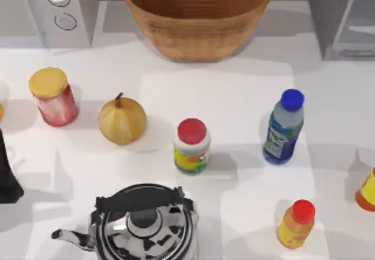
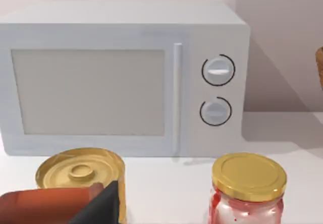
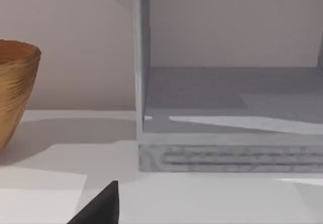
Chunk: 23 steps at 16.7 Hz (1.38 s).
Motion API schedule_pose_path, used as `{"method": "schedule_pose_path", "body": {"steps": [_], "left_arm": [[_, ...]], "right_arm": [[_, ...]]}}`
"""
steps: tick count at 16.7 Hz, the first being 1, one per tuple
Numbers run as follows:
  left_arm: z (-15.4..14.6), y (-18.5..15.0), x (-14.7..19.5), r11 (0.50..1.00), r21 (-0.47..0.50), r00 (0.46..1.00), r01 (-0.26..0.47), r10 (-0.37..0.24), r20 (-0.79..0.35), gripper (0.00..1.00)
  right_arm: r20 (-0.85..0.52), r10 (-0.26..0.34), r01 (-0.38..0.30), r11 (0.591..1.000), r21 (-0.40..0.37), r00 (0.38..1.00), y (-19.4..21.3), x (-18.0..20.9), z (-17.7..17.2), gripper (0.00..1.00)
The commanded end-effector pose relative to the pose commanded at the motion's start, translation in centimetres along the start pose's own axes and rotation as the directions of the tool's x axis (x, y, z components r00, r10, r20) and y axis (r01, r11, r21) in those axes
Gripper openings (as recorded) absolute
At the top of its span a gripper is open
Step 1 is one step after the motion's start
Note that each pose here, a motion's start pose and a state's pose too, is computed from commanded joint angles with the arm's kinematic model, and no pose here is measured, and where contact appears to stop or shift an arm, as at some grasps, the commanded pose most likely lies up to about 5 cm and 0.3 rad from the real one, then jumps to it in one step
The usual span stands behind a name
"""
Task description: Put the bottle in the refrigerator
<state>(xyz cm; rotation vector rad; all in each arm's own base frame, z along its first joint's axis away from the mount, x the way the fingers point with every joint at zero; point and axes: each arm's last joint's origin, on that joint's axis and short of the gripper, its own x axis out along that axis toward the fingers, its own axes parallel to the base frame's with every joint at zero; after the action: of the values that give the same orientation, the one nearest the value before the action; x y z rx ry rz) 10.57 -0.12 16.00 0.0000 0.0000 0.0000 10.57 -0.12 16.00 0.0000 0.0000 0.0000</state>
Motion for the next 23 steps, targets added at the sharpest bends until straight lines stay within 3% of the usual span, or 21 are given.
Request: {"method": "schedule_pose_path", "body": {"steps": [4,8,13,18,23], "left_arm": [[0.0,0.0,0.0,1.000,0.000,1.000,0.000,0.000,0.000,1.00],[0.0,0.0,0.0,1.000,0.000,1.000,0.000,0.000,0.000,1.00],[0.0,0.0,0.0,1.000,0.000,1.000,0.000,0.000,0.000,1.00],[0.0,0.0,0.0,1.000,0.000,1.000,0.000,0.000,0.000,1.00],[0.0,0.0,0.0,1.000,0.000,1.000,0.000,0.000,0.000,1.00]], "right_arm": [[-0.002,0.032,-0.032,0.999,-0.015,1.000,0.2,0.1,0.3,1.00],[-0.021,0.173,-0.174,0.982,-0.072,0.985,1.0,1.3,1.3,1.00],[-0.086,0.376,-0.384,0.914,-0.133,0.923,2.5,4.8,2.0,1.00],[-0.171,0.499,-0.522,0.844,-0.125,0.849,3.8,9.3,0.2,1.00],[-0.253,0.607,-0.639,0.766,-0.066,0.753,5.1,11.7,-3.8,1.00]]}}
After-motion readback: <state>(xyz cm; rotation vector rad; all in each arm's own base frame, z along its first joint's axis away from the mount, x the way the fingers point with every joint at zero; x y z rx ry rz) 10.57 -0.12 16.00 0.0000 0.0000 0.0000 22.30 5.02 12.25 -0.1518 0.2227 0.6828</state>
